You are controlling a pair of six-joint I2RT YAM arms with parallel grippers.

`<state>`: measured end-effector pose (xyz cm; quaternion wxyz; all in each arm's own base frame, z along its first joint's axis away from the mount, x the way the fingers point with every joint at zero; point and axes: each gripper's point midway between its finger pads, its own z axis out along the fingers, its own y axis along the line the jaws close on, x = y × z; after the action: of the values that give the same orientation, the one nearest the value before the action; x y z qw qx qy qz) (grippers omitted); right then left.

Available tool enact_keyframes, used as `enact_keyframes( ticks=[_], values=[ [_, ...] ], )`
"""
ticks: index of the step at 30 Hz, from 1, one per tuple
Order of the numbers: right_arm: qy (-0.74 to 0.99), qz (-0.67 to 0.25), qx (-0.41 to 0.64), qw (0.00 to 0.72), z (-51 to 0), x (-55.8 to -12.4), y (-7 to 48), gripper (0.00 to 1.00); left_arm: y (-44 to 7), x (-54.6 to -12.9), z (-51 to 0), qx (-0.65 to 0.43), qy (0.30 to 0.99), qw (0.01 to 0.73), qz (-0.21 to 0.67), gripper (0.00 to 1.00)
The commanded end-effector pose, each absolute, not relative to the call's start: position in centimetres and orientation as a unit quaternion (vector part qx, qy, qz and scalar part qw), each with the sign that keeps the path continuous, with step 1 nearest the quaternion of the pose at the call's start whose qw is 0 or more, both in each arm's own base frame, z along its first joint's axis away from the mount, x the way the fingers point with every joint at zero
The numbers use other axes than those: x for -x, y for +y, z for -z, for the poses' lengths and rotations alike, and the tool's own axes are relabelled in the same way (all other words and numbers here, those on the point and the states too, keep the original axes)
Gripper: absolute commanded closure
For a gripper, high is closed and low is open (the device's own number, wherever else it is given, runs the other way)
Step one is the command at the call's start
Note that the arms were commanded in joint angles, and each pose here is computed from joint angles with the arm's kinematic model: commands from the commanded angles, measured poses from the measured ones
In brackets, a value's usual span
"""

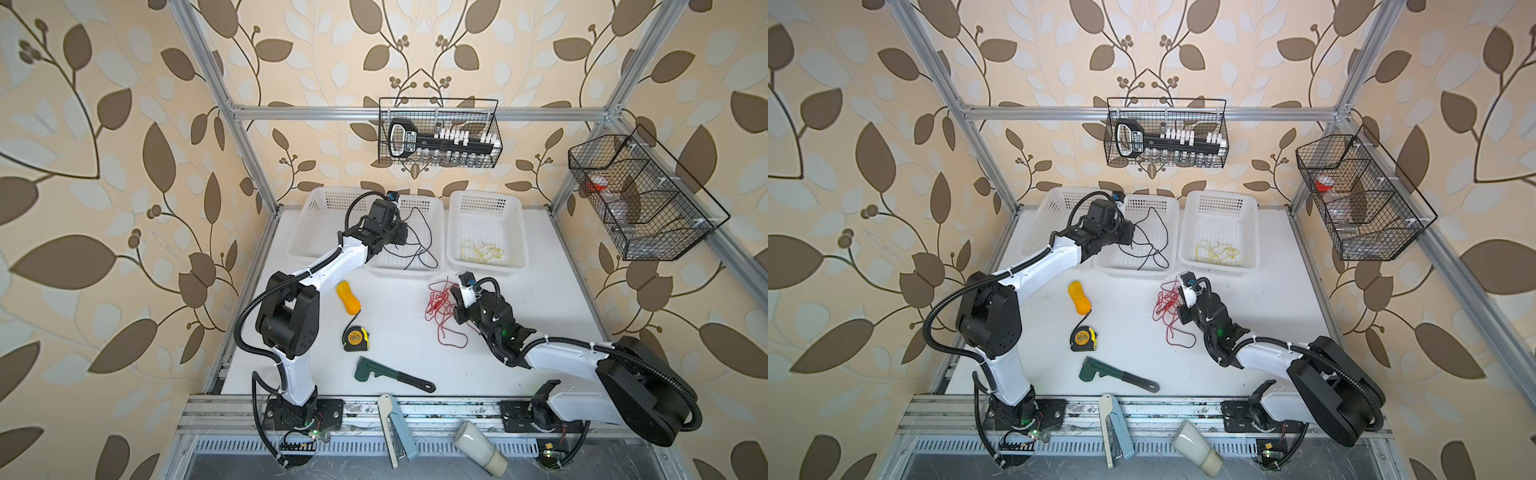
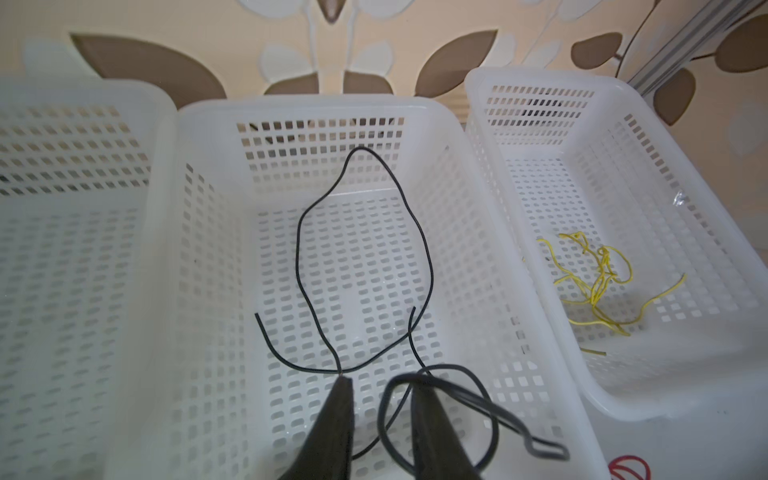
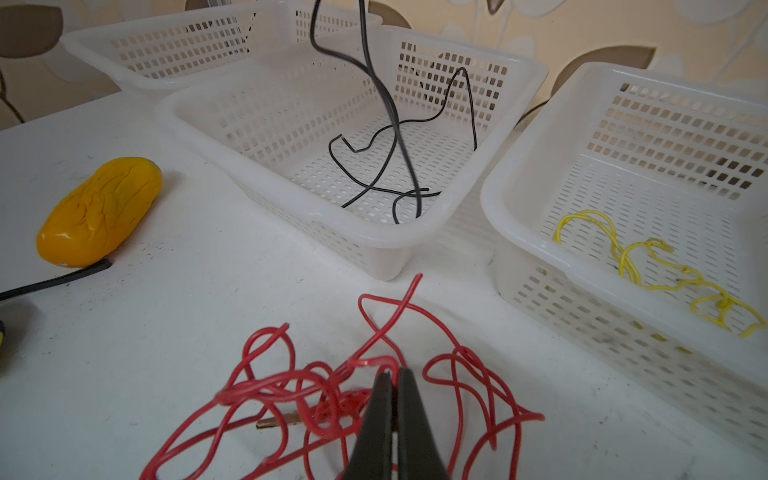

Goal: Untangle the cables
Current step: 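Lower the black wire into the middle basket and open the left gripper, then return the left gripper to the red tangle and grasp a red wire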

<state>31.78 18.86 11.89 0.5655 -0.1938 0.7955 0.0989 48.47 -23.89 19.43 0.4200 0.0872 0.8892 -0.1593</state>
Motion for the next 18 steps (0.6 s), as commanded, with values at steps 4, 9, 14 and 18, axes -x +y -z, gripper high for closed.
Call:
enact_keyframes(
  ticks=[4, 9, 14, 18],
  values=[
    [0.79, -0.113, 0.193, 0.57, -12.5, -31.5, 19.2, 1.0, -23.6, -48.3, -18.9, -0.078, 0.898, 0.404, 0.156, 0.44],
    [0.788, -0.115, 0.192, 0.574, -13.0, -31.5, 19.2, 0.99, -23.2, -47.7, -19.6, -0.078, 0.894, 0.413, 0.156, 0.16],
    [0.791, -0.122, 0.189, 0.57, -13.5, -31.6, 19.5, 0.97, -23.5, -46.3, -20.8, -0.091, 0.886, 0.417, 0.181, 0.01],
    [0.787, -0.136, 0.195, 0.569, -14.4, -31.5, 20.1, 0.94, -24.6, -43.9, -21.9, -0.111, 0.87, 0.416, 0.239, 0.01]
  ],
)
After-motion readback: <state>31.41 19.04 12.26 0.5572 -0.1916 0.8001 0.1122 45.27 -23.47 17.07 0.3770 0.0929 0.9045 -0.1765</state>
